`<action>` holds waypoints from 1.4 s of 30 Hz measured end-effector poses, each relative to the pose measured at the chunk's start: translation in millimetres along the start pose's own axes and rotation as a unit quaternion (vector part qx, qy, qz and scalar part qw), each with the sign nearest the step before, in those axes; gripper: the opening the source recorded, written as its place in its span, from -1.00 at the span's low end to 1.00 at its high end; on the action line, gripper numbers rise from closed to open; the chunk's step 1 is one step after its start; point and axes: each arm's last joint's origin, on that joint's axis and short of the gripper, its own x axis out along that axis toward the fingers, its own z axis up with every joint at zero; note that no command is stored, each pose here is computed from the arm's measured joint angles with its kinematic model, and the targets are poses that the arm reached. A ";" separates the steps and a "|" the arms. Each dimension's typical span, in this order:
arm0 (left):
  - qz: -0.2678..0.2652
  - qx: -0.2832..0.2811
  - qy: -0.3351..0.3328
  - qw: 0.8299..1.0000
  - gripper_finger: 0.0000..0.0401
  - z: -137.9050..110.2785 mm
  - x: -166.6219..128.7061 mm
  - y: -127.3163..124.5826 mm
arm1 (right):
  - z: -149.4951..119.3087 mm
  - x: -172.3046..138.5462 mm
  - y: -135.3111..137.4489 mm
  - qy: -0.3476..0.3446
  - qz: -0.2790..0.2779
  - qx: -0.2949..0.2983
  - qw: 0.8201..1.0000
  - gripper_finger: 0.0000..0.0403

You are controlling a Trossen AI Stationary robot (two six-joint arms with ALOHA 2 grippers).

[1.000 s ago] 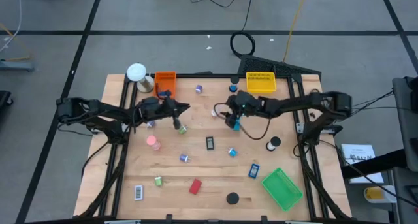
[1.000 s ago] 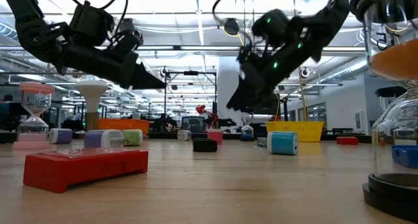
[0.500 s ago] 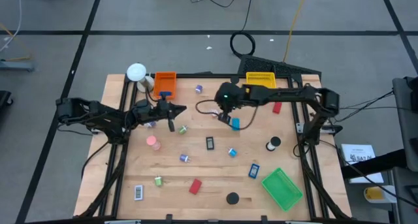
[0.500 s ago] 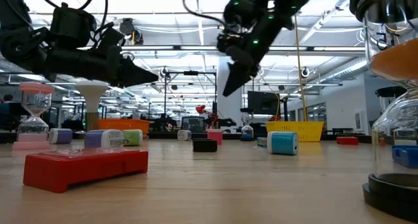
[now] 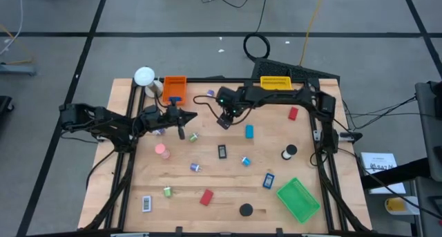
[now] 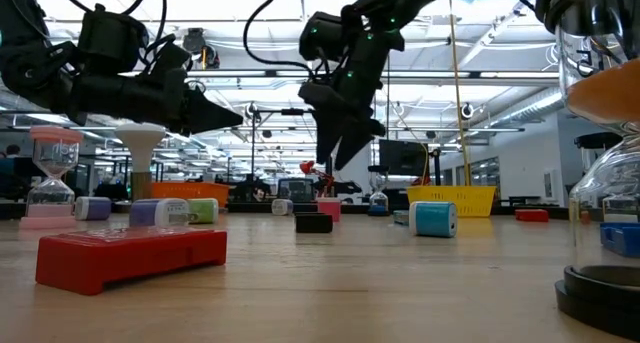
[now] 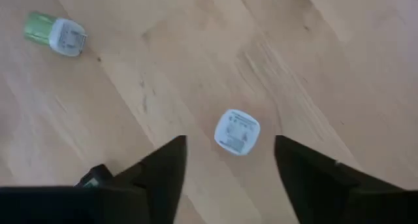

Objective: Pick & Place Office items
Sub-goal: Put the pink charger adapter into the green bin

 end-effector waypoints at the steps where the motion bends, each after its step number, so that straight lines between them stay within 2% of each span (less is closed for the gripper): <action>1: 0.000 0.000 0.000 1.000 -0.98 0.0 0.0 0.0 | 0.4 -0.9 0.1 -0.002 0.000 0.005 1.000 0.24; 4: 0.000 0.000 0.000 1.000 -0.97 0.1 0.1 0.0 | 1.2 0.4 -2.6 -0.002 -0.006 0.022 1.000 0.32; 9: 0.000 0.000 0.000 1.000 -0.87 0.1 0.1 0.0 | 5.0 3.4 -10.8 -0.010 -0.019 0.040 0.999 0.33; 14: 0.000 0.000 0.000 1.000 -0.85 0.1 0.1 0.0 | -1.0 32.5 -12.6 0.028 -0.031 0.041 0.998 0.33; 17: 0.000 0.001 0.000 1.000 -0.87 0.2 0.1 0.0 | -0.6 48.2 -10.2 0.033 -0.010 0.040 0.999 0.34; 20: 0.000 0.002 0.004 1.000 -0.91 -0.5 0.2 0.0 | -4.8 61.9 -11.5 0.050 -0.015 0.040 0.998 0.32; 26: 0.000 0.002 0.005 1.000 -0.99 -0.8 0.2 0.0 | -2.9 64.9 -10.9 0.041 -0.011 0.037 0.998 0.15; 35: 0.000 0.001 0.007 1.000 -0.87 -1.1 0.2 0.0 | -5.4 65.7 -10.4 0.052 -0.014 0.018 0.998 -0.33; 38: 0.000 0.001 0.007 1.000 -0.89 -1.2 0.2 0.0 | -6.9 60.0 -9.4 0.059 -0.014 0.009 0.998 -0.35; 42: 0.000 0.002 0.008 1.000 -0.97 -1.3 0.2 0.0 | -14.4 29.5 -2.5 0.083 -0.020 -0.012 0.996 -0.31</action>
